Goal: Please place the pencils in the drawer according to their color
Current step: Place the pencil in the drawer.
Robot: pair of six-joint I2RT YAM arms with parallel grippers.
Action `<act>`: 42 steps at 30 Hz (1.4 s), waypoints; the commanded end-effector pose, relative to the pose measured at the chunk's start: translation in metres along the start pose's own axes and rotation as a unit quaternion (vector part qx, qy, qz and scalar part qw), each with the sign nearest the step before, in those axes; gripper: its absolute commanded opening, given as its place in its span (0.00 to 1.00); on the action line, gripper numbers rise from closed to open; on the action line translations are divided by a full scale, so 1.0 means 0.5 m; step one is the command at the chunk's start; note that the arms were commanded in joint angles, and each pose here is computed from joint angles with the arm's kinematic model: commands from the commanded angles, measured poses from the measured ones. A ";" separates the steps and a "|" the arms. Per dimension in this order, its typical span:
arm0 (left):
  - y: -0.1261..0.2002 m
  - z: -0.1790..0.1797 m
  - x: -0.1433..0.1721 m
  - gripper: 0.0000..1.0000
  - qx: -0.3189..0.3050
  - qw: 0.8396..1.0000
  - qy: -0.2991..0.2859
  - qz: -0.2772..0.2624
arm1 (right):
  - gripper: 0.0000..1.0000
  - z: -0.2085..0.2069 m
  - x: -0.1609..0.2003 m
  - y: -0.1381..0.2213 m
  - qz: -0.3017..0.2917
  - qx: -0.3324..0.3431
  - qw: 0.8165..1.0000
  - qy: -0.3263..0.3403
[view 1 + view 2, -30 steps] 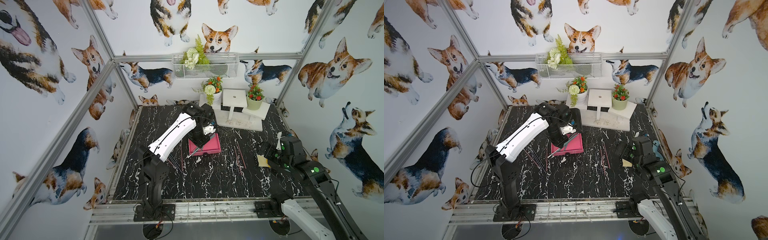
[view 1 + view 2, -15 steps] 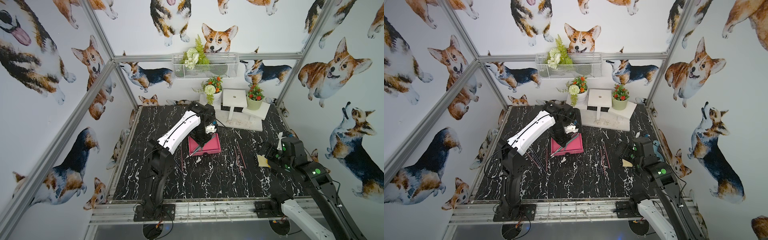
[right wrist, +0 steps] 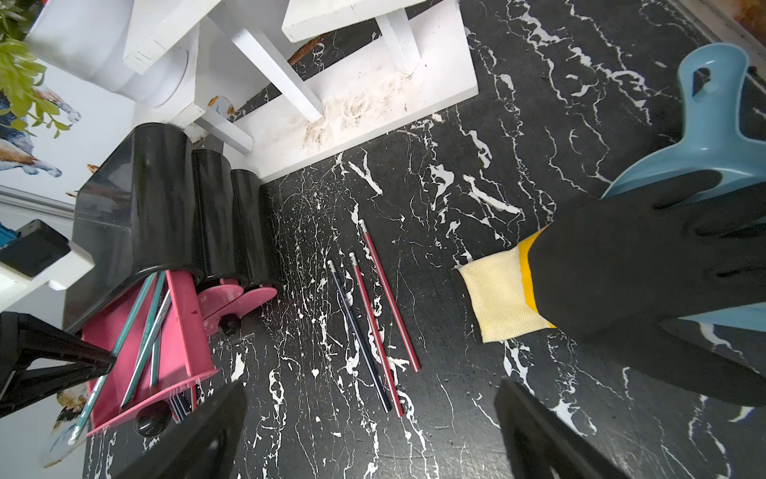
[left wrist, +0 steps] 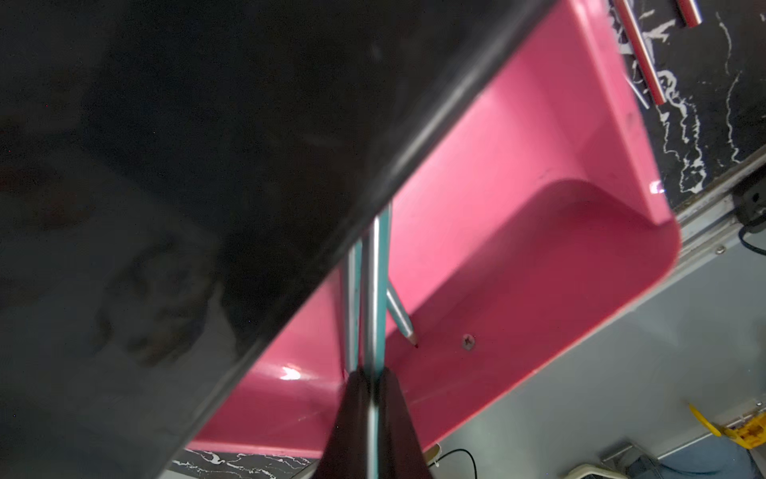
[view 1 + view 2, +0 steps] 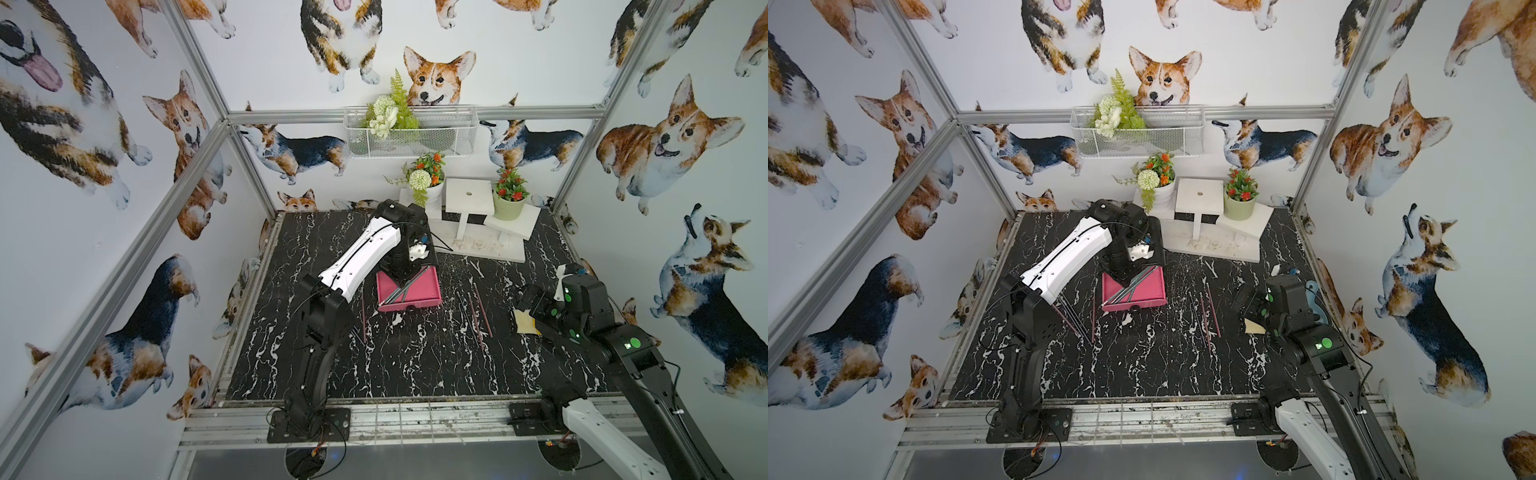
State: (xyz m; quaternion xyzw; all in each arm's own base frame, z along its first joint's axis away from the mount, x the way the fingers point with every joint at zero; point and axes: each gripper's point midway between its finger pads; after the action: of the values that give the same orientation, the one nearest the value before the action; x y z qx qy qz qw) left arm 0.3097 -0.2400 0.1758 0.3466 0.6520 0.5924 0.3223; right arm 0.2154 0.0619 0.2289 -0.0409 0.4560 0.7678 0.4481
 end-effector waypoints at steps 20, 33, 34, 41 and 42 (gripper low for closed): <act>0.026 0.038 -0.037 0.30 -0.033 0.999 0.027 -0.034 | 1.00 0.000 -0.001 -0.009 0.001 0.003 1.000 -0.008; 0.141 -0.012 -0.012 0.33 -0.025 0.990 0.040 -0.136 | 1.00 0.007 0.031 -0.035 0.053 0.011 0.998 0.015; 0.149 -0.012 -0.005 0.33 -0.032 0.988 0.048 -0.145 | 1.00 0.012 0.037 -0.038 0.059 0.009 0.998 0.024; 0.195 0.068 0.068 0.36 -0.075 0.950 0.192 -0.232 | 0.84 0.085 0.124 -0.065 0.100 -0.024 0.986 0.135; 0.203 0.084 0.085 0.39 -0.077 0.939 0.222 -0.252 | 0.80 0.096 0.140 -0.070 0.107 -0.031 0.983 0.148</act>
State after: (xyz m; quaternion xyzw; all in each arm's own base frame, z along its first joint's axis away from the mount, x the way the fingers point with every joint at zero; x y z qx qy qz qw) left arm 0.3088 -0.1885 0.2629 0.1041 0.7087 0.6031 0.3510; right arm 0.2081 0.1321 0.1956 -0.0793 0.5032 0.8083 0.2953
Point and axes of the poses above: each gripper's point midway between its finger pads, its own y axis back along the fingers, its own z axis along the line the jaws close on, x = y × z, and after that the axes turned 13 degrees about -y, right-handed
